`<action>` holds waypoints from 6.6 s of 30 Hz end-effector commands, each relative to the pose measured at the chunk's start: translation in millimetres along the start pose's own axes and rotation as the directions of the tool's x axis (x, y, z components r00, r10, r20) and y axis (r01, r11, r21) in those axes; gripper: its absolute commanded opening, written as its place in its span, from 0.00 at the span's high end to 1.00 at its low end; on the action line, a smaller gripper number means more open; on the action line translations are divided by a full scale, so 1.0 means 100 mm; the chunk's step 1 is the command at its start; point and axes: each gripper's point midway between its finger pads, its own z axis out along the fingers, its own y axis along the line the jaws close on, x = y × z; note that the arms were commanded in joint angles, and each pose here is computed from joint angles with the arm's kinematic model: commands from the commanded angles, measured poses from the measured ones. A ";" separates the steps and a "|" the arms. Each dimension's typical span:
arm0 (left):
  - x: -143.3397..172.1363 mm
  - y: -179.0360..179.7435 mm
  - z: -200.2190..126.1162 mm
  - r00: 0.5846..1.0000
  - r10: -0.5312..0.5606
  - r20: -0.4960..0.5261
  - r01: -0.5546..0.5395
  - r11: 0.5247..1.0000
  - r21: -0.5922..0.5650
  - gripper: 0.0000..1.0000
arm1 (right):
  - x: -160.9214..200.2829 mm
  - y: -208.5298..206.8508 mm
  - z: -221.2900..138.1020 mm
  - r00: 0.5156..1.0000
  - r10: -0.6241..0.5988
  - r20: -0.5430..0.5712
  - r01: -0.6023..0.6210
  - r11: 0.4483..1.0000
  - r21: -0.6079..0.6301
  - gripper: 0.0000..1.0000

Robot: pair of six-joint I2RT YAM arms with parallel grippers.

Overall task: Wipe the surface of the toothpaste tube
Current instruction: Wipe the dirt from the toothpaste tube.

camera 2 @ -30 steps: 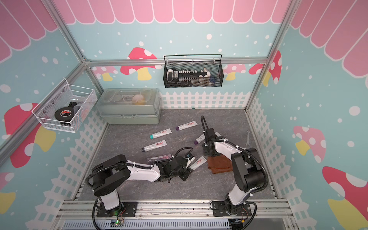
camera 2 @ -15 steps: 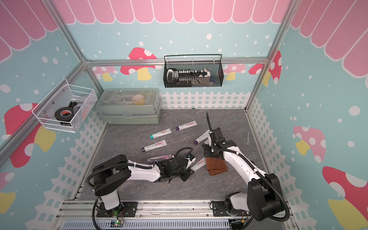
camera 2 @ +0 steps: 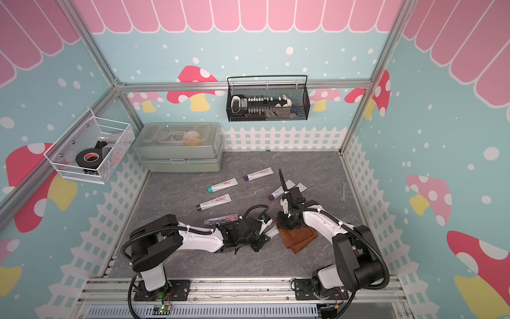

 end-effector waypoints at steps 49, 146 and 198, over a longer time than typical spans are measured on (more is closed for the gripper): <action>0.48 0.21 -0.05 0.998 -0.051 -0.027 0.049 0.997 -0.059 0.75 | 0.13 -0.62 0.05 0.997 -0.011 -0.081 0.044 0.910 0.413 0.94; 0.41 0.25 -0.02 0.999 -0.039 -0.005 0.038 0.996 -0.086 0.78 | 0.20 0.47 0.04 0.986 -0.152 -0.075 0.151 0.988 -0.022 0.94; 0.40 0.33 -0.10 0.999 -0.046 0.010 0.047 0.992 -0.117 0.79 | 0.23 -0.57 0.25 0.983 -0.056 -0.177 0.134 0.873 0.469 0.93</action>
